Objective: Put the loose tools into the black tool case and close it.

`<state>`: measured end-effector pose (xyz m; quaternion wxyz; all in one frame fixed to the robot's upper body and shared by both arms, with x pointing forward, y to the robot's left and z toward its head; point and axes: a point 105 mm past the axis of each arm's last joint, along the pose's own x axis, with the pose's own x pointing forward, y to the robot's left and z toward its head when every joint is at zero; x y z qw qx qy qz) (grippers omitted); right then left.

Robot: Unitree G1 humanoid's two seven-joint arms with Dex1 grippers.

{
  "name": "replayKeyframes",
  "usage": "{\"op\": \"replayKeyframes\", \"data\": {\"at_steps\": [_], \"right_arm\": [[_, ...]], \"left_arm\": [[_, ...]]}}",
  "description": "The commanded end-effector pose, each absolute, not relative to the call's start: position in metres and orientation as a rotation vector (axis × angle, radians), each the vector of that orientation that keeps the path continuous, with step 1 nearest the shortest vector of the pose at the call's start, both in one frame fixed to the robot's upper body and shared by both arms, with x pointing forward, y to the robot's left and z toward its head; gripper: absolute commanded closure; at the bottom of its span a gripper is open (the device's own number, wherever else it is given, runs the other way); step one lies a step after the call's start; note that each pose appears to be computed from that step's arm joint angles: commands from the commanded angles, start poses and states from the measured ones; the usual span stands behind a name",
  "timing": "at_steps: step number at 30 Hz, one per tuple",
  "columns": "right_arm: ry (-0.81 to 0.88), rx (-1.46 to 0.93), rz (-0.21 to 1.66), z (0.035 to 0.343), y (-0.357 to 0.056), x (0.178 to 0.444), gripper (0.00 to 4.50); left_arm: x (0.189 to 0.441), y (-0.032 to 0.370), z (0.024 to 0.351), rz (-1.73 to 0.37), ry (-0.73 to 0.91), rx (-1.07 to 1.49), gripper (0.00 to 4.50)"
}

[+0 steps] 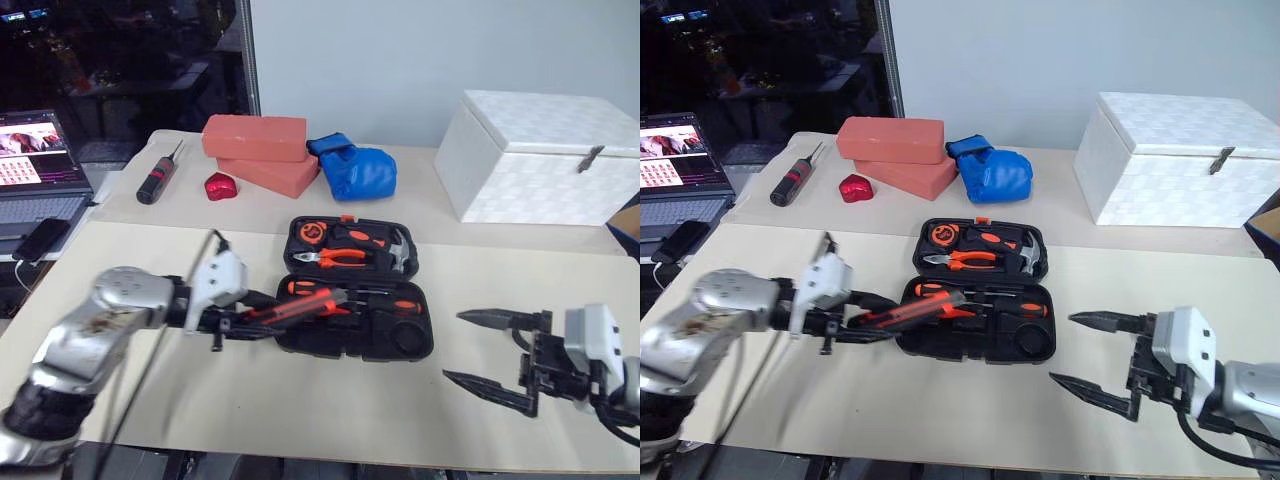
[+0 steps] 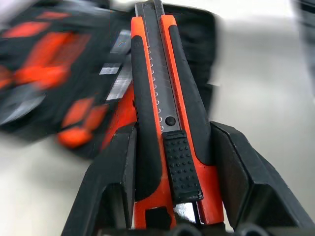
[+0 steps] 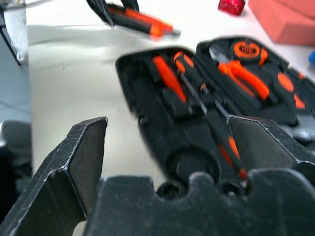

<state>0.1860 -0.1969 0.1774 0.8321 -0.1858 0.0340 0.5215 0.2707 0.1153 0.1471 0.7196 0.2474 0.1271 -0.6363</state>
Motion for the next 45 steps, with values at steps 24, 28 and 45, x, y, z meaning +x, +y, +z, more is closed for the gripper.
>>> {"op": "replayKeyframes", "data": {"at_steps": [24, 28, 45], "right_arm": [[0.087, -0.452, 1.086, 0.197, -0.198, 0.175, 0.0], [0.081, -0.446, 1.084, 0.196, -0.198, 0.177, 0.0], [0.09, -0.423, 1.112, 0.193, -0.192, 0.179, 0.0]], "left_arm": [[0.291, 0.067, 0.154, -1.572, 0.273, 0.562, 0.86], [0.295, 0.077, 0.191, -1.53, 0.221, 0.209, 1.4], [0.281, 0.1, 0.073, -1.303, 0.569, 0.463, 4.39]]}}
